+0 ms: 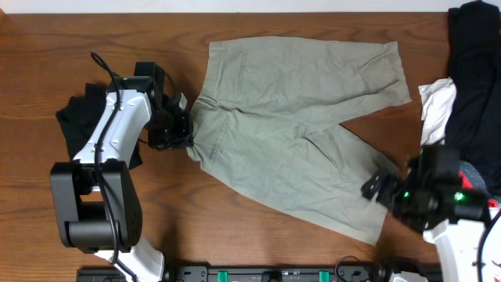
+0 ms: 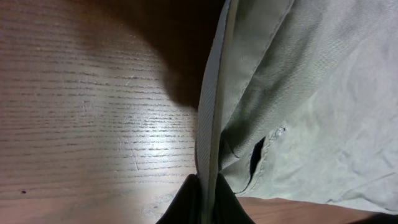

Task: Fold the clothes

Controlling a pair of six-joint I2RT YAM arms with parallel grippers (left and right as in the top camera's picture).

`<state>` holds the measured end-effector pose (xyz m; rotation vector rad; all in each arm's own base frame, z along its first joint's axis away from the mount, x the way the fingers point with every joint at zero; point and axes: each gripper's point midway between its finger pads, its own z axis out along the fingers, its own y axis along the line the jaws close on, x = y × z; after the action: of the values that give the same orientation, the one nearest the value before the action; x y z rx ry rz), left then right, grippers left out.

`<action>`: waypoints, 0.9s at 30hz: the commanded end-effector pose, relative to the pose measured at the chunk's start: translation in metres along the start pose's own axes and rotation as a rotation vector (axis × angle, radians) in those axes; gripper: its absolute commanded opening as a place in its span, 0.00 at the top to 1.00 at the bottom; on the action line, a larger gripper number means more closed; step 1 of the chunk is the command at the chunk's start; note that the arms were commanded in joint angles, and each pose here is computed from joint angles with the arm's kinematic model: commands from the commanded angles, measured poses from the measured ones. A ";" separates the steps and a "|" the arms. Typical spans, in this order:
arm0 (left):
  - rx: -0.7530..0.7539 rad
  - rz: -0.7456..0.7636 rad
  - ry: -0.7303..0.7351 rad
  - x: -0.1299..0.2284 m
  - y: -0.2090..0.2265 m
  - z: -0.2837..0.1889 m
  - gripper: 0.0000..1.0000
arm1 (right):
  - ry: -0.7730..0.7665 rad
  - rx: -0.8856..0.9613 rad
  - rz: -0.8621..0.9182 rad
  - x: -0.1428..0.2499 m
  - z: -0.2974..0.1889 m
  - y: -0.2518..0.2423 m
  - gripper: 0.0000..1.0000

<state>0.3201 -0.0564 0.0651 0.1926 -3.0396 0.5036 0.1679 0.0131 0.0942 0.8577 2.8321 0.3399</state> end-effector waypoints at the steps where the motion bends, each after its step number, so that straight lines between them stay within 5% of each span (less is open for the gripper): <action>1: -0.001 -0.009 -0.003 -0.001 0.000 -0.001 0.92 | 0.058 -0.024 0.095 0.023 0.019 -0.005 0.01; 27: -0.003 -0.012 0.008 0.001 0.000 0.000 0.92 | 0.188 0.113 0.363 0.065 0.078 -0.046 0.01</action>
<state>0.3188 -0.0564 0.0652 0.1937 -3.0340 0.5022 0.1087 0.0227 0.0055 1.3947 2.8714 0.3172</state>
